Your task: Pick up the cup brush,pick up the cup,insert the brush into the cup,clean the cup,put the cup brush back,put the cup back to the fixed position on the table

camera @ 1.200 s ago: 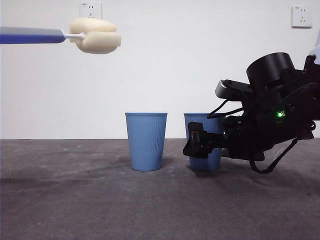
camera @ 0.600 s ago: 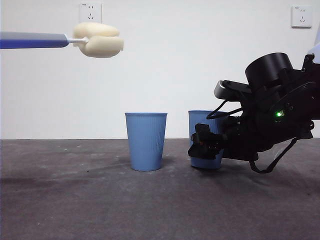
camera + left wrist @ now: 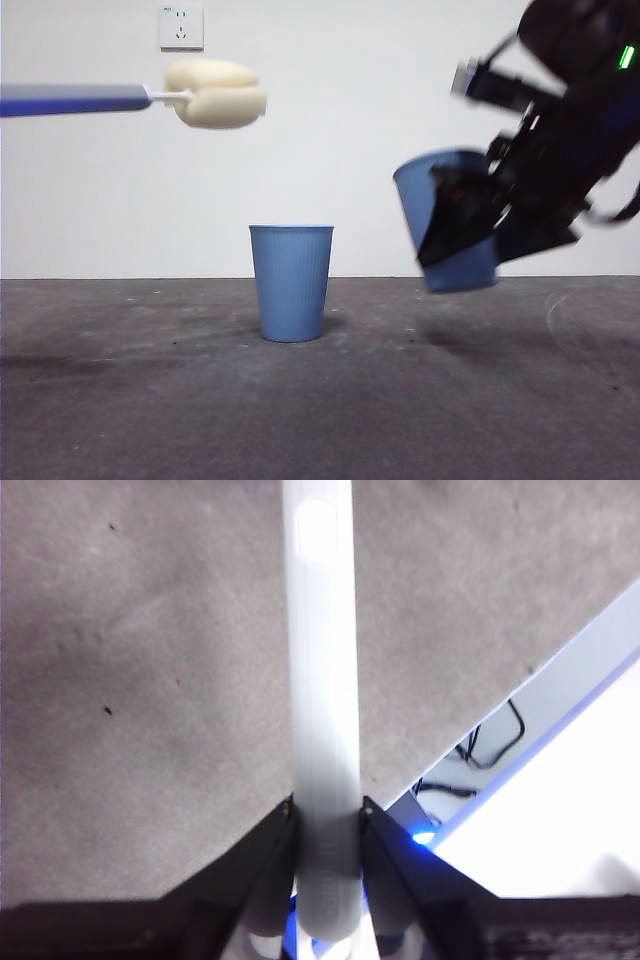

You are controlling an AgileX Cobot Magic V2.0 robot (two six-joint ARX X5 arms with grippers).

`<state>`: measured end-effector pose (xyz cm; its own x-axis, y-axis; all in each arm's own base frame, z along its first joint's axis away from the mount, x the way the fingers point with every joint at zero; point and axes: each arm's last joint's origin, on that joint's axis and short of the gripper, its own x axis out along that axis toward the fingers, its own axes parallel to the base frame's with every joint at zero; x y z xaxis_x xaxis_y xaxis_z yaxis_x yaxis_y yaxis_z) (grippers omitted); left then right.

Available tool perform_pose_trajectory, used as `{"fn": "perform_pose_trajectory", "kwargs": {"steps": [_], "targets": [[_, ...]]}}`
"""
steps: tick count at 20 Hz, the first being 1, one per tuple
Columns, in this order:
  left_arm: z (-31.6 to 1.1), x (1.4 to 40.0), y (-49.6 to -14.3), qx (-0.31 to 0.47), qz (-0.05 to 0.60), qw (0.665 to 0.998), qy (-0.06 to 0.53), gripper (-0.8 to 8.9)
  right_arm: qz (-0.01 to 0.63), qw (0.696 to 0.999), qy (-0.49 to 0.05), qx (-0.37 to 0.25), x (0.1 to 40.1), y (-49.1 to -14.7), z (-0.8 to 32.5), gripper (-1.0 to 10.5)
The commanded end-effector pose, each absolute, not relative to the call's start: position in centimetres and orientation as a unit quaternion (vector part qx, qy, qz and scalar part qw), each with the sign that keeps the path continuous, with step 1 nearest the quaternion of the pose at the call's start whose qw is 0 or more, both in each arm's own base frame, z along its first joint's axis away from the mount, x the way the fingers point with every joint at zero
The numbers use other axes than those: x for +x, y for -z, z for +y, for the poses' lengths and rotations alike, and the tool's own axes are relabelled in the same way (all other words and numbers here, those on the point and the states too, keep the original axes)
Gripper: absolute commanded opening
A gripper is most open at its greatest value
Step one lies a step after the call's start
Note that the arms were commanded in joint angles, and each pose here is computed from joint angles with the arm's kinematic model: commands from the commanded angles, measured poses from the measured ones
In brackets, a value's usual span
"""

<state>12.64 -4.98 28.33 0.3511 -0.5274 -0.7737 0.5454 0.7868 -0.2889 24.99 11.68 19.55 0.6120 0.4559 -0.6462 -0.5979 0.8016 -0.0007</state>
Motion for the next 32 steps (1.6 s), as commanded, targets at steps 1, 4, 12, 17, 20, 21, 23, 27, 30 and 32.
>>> {"fn": "perform_pose_trajectory", "kwargs": {"steps": [1,4,12,17,20,21,23,27,30,32], "targets": [[-5.1,13.1,-27.9,0.025,0.471,0.816,0.335,-0.09,0.389,0.847,-0.321,-0.170,22.8,-20.6,11.1,-0.2],[-5.6,13.4,-27.4,0.040,0.484,0.801,0.349,-0.09,0.455,0.801,-0.325,-0.213,21.0,-21.9,10.8,-0.2],[-8.9,12.5,-26.2,0.210,0.505,0.749,0.374,-0.09,0.505,0.712,-0.329,-0.360,18.2,-23.0,12.5,-0.2],[-11.2,11.7,-25.6,0.294,0.482,0.708,0.425,-0.09,0.489,0.664,-0.318,-0.468,17.0,-22.5,14.0,-0.2],[-11.8,11.5,-25.5,0.313,0.474,0.704,0.427,-0.09,0.488,0.622,-0.312,-0.526,16.3,-21.7,15.1,-0.2],[-12.0,11.5,-25.5,0.315,0.475,0.701,0.429,-0.09,0.488,0.612,-0.312,-0.538,16.1,-21.4,15.6,-0.2],[-12.2,11.5,-25.3,0.320,0.479,0.695,0.430,-0.09,0.483,0.596,-0.310,-0.561,15.9,-20.9,16.3,-0.2],[-12.8,11.5,-24.8,0.331,0.486,0.679,0.439,-0.09,0.471,0.584,-0.307,-0.586,16.4,-21.4,17.7,-0.2],[-13.2,11.4,-24.6,0.340,0.484,0.671,0.447,-0.09,0.447,0.588,-0.315,-0.596,16.8,-22.5,18.9,-0.2],[-13.3,11.5,-24.5,0.340,0.482,0.672,0.447,-0.09,0.441,0.575,-0.325,-0.607,16.8,-22.5,19.8,-0.2]]}}
